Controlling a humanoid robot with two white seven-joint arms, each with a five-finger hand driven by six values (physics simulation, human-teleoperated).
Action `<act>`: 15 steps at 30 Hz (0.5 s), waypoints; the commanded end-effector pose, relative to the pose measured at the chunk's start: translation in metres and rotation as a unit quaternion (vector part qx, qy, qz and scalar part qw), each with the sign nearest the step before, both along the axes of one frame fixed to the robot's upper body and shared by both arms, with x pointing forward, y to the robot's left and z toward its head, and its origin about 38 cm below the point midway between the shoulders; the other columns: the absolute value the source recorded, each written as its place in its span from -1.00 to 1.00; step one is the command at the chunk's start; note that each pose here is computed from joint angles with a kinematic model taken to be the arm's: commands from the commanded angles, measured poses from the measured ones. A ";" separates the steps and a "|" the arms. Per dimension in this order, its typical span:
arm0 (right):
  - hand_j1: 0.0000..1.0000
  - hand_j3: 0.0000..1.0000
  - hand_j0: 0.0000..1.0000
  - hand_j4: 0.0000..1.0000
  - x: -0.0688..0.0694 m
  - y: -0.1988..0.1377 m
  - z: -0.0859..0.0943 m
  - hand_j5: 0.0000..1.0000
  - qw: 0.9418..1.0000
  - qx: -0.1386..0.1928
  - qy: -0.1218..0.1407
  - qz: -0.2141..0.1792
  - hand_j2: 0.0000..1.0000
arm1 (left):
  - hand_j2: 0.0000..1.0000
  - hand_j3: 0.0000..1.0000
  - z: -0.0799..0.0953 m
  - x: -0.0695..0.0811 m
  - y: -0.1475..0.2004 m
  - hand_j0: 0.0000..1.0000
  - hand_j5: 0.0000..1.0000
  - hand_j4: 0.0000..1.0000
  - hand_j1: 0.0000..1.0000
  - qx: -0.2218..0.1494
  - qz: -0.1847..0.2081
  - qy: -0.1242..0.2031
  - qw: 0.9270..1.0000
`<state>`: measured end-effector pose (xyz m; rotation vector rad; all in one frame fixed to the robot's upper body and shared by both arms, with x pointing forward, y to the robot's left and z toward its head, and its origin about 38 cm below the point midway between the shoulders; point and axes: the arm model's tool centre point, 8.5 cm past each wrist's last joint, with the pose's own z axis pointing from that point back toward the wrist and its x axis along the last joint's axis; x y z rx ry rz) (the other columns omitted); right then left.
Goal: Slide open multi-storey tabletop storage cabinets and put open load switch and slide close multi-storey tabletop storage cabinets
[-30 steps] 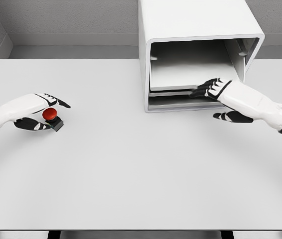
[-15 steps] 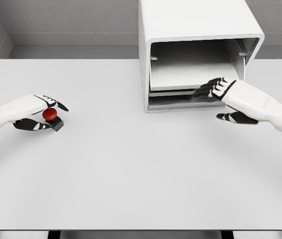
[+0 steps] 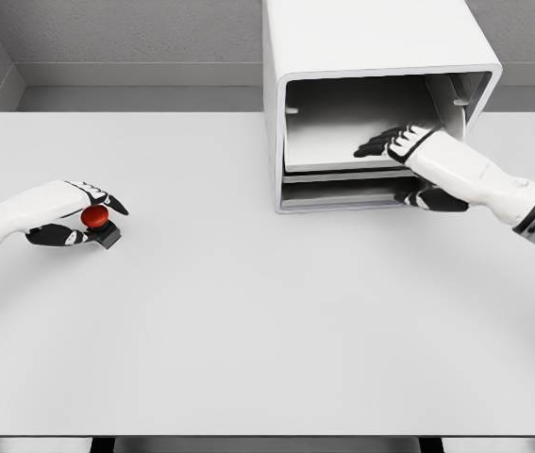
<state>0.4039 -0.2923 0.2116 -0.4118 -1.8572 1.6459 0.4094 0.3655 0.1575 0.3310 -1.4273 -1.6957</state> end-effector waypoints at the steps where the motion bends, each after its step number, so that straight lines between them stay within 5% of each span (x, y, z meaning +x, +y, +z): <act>1: 0.70 0.70 0.70 0.70 0.001 0.003 -0.012 0.70 1.000 -0.004 0.015 0.000 0.70 | 0.36 0.36 0.001 0.000 0.000 0.36 0.36 0.36 0.36 -0.003 0.000 -0.001 1.000; 15: 0.70 0.70 0.70 0.70 -0.002 0.006 -0.023 0.70 0.999 -0.017 0.027 0.005 0.70 | 0.30 0.30 0.001 0.000 -0.001 0.30 0.30 0.30 0.30 -0.003 -0.001 -0.001 1.000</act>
